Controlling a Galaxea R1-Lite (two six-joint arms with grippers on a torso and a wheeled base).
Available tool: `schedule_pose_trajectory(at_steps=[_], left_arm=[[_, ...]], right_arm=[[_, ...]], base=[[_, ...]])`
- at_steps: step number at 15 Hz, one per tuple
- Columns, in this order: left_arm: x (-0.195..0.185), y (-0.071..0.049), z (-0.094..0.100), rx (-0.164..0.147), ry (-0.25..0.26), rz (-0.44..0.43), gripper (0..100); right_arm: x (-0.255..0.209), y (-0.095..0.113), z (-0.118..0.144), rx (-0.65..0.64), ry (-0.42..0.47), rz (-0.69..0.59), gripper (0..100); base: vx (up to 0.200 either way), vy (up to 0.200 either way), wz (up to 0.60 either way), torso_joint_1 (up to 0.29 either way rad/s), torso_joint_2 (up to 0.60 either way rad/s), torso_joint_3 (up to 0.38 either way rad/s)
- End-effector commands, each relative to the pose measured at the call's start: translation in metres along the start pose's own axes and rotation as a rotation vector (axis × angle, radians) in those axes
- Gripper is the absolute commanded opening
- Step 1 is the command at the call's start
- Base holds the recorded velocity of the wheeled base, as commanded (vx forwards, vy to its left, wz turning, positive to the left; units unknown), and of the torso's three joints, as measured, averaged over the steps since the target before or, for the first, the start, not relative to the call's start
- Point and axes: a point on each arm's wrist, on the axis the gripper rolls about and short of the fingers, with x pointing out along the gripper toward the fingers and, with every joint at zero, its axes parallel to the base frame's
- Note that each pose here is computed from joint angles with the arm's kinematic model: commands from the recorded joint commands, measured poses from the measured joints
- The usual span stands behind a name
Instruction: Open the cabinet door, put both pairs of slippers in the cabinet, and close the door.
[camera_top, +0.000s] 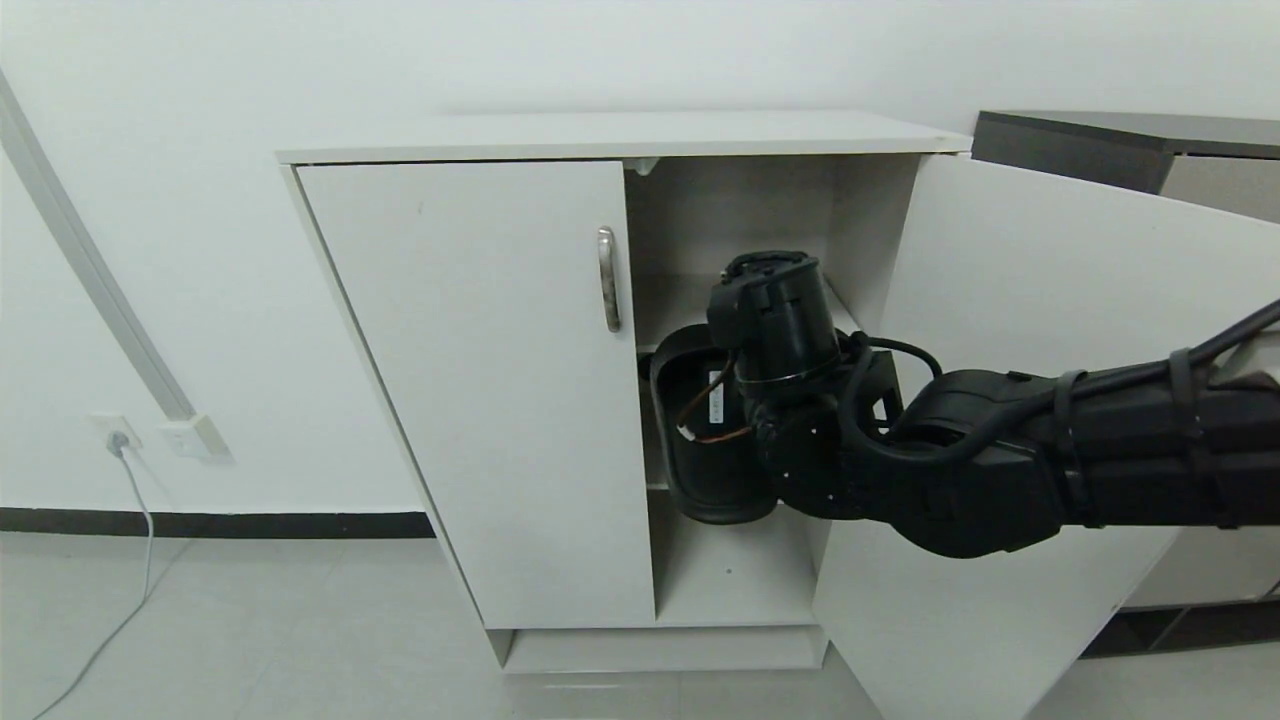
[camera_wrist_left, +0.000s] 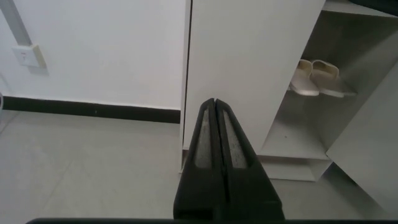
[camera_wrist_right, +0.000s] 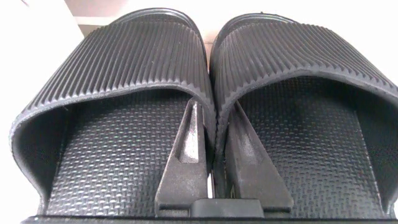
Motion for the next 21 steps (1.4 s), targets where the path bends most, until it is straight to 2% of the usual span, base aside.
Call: schedule_pose_trajectory(at_steps=[1,9,12,15,21], left_arm=[[0.000,0.000,0.000,0.000,0.001,0.000,0],[0.000,0.000,0.000,0.001,-0.001,0.000,0],[0.000,0.000,0.000,0.000,-0.001,0.000,0],[0.000,0.000,0.000,0.000,-0.001,0.002,0],[0.000,0.000,0.000,0.001,-0.001,0.000,0]], right_arm=[[0.001,-0.001,0.000,-0.001,0.000,-0.004,0],[0.011,-0.002,-0.007,-0.033,0.005,-0.020,0],[0.025,0.002,-0.007,-0.029,-0.029,-0.006,0],[0.027,0.002,-0.004,-0.027,-0.035,0.060,0],[0.065,-0.004,0.005,-0.017,-0.048,0.010,0]], base=[[0.200,0.000,0.00,0.002,0.00,0.002],[0.200,0.000,0.00,0.003,0.00,0.005],[0.000,0.000,0.00,0.000,0.00,0.000],[0.000,0.000,0.00,0.000,0.00,0.000],[0.000,0.000,0.00,0.000,0.00,0.000]])
